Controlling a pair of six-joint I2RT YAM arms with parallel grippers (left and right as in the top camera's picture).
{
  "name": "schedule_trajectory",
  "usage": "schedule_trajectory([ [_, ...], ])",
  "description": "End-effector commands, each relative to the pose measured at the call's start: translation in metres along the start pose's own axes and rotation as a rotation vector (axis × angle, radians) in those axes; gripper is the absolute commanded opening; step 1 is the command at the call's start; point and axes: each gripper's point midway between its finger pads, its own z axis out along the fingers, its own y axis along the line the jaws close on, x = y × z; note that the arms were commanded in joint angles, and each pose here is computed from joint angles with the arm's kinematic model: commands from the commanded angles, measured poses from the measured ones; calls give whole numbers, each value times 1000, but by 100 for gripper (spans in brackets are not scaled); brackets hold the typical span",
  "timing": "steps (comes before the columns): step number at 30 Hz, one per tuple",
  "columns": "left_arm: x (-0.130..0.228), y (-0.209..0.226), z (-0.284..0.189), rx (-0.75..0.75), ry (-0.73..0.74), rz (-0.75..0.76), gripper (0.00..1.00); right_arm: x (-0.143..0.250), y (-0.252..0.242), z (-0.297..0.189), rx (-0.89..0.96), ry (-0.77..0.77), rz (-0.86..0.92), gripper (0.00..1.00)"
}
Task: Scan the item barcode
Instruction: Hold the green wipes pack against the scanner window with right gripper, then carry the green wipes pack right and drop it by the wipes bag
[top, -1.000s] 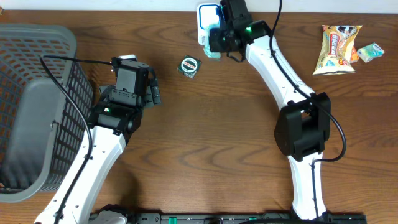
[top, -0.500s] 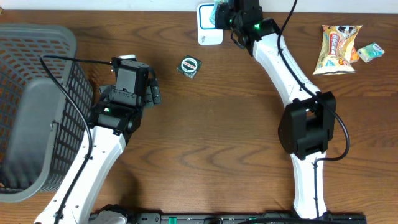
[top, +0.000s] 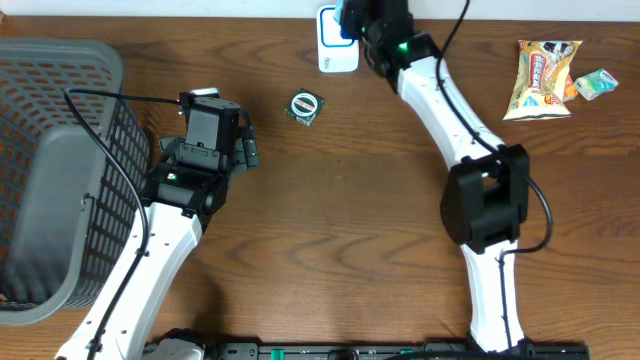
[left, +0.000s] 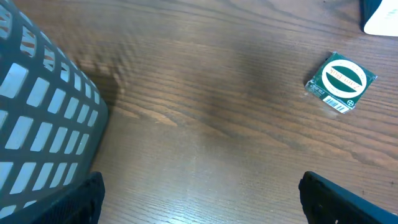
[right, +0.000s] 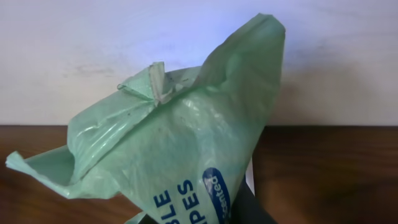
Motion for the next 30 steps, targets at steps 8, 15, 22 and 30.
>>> schedule_trajectory([
  [8,-3,4,-2,-16,-12,8,98,24,2,20,112,-2,-259,1],
  [15,-3,4,-2,-16,-12,8,97,32,1,30,110,-4,-266,1],
  [22,-3,4,-2,-16,-12,8,98,29,-1,29,114,-10,-262,1],
  [30,-3,4,-2,-16,-12,8,98,-20,-75,-11,261,-6,-203,1],
])
